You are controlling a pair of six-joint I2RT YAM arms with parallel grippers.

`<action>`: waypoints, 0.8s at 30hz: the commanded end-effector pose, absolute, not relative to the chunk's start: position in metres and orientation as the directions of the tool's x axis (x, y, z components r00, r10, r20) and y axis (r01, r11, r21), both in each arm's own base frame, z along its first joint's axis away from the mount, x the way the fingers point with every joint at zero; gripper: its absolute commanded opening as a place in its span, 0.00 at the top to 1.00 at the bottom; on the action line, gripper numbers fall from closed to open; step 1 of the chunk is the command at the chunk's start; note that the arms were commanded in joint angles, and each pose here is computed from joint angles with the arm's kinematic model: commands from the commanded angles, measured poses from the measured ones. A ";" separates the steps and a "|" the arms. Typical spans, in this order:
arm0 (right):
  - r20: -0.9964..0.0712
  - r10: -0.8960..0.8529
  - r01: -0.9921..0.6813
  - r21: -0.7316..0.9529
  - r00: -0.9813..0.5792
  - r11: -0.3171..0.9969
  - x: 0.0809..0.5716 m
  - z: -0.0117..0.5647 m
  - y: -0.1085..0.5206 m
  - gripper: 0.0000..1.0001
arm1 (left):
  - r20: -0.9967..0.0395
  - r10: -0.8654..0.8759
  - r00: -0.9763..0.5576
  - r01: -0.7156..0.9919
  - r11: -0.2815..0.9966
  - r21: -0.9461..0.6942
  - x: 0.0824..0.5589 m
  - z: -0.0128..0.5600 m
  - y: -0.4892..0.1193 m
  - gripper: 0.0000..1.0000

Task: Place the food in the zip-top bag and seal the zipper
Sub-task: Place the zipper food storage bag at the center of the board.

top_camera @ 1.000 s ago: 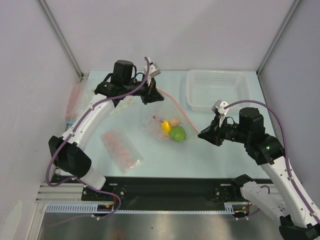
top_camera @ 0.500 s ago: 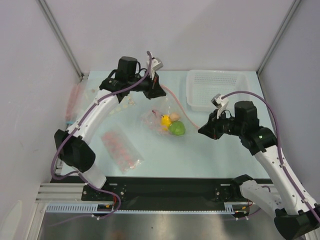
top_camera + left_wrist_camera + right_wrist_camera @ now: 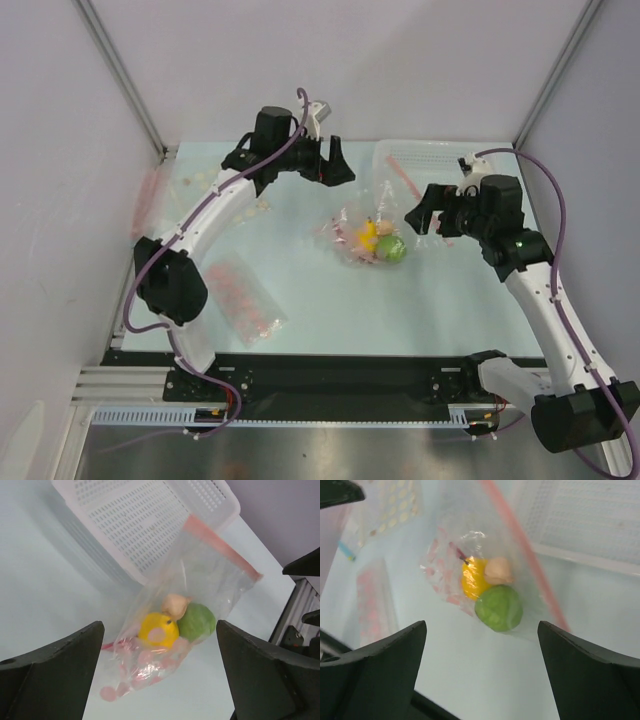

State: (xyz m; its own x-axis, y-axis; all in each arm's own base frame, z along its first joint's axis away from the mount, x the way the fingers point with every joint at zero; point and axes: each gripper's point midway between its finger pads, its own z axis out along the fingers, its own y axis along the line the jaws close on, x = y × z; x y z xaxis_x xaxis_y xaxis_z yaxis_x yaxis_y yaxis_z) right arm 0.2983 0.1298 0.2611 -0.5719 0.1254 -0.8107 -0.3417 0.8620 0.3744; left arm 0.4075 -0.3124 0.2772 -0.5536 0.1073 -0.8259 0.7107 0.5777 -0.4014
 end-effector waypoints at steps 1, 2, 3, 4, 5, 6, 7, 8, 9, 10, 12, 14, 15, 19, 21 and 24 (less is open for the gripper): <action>-0.873 0.295 -0.168 0.382 -0.388 0.909 0.322 0.319 0.099 0.00 | -0.899 -0.034 -0.437 0.685 0.635 -0.358 0.413 0.351 -0.301 0.00; -0.877 0.329 -0.111 0.387 -0.350 0.915 0.325 0.329 0.089 0.00 | -0.901 -0.044 -0.431 0.673 0.650 -0.353 0.412 0.356 -0.297 0.00; -0.859 0.369 -0.055 0.414 -0.356 0.909 0.323 0.328 0.083 0.00 | -0.901 -0.063 -0.429 0.654 0.666 -0.358 0.410 0.359 -0.293 0.00; -0.846 0.397 -0.028 0.434 -0.356 0.900 0.321 0.331 0.081 0.00 | -0.911 -0.091 -0.402 0.651 0.672 -0.354 0.401 0.376 -0.286 0.00; -0.839 0.408 -0.020 0.444 -0.361 0.896 0.320 0.333 0.080 0.00 | -0.900 -0.116 -0.421 0.605 0.703 -0.374 0.401 0.369 -0.278 0.00; -0.835 0.409 -0.022 0.447 -0.367 0.894 0.316 0.340 0.081 0.00 | -0.903 -0.144 -0.404 0.593 0.710 -0.379 0.397 0.378 -0.273 0.00; -0.831 0.411 -0.018 0.450 -0.375 0.893 0.315 0.341 0.081 0.00 | -0.903 -0.166 -0.397 0.577 0.719 -0.386 0.393 0.381 -0.267 0.00; -0.821 0.427 -0.005 0.464 -0.379 0.886 0.313 0.342 0.081 0.00 | -0.898 -0.212 -0.384 0.536 0.741 -0.405 0.382 0.386 -0.254 0.00; -0.818 0.426 -0.001 0.463 -0.385 0.887 0.310 0.343 0.080 0.00 | -0.898 -0.248 -0.362 0.518 0.748 -0.416 0.378 0.392 -0.247 0.00; -0.816 0.432 0.005 0.466 -0.385 0.885 0.308 0.344 0.079 0.00 | -0.886 -0.260 -0.384 0.478 0.765 -0.432 0.373 0.373 -0.240 0.00; -0.814 0.448 0.042 0.467 -0.370 0.883 0.302 0.346 0.072 0.00 | -0.876 -0.376 -0.302 0.426 0.769 -0.477 0.352 0.400 -0.213 0.00; -0.823 0.452 0.057 0.463 -0.344 0.885 0.293 0.349 0.065 0.00 | -0.844 -0.437 -0.311 0.351 0.773 -0.529 0.340 0.381 -0.193 0.00; -0.827 0.454 0.068 0.459 -0.331 0.886 0.290 0.349 0.062 0.00 | -0.819 -0.509 -0.263 0.355 0.739 -0.573 0.322 0.401 -0.180 0.00; -0.823 0.491 0.139 0.471 -0.285 0.871 0.273 0.336 0.046 0.00 | -0.767 -0.591 -0.252 0.355 0.680 -0.641 0.287 0.388 -0.162 0.00; -0.825 0.498 0.146 0.477 -0.266 0.867 0.261 0.332 0.042 0.00 | -0.764 -0.586 -0.270 0.375 0.667 -0.644 0.270 0.375 -0.160 0.00; -0.808 0.508 0.173 0.477 -0.298 0.862 0.251 0.307 0.040 0.00 | -0.771 -0.544 -0.330 0.372 0.676 -0.636 0.257 0.346 -0.162 0.00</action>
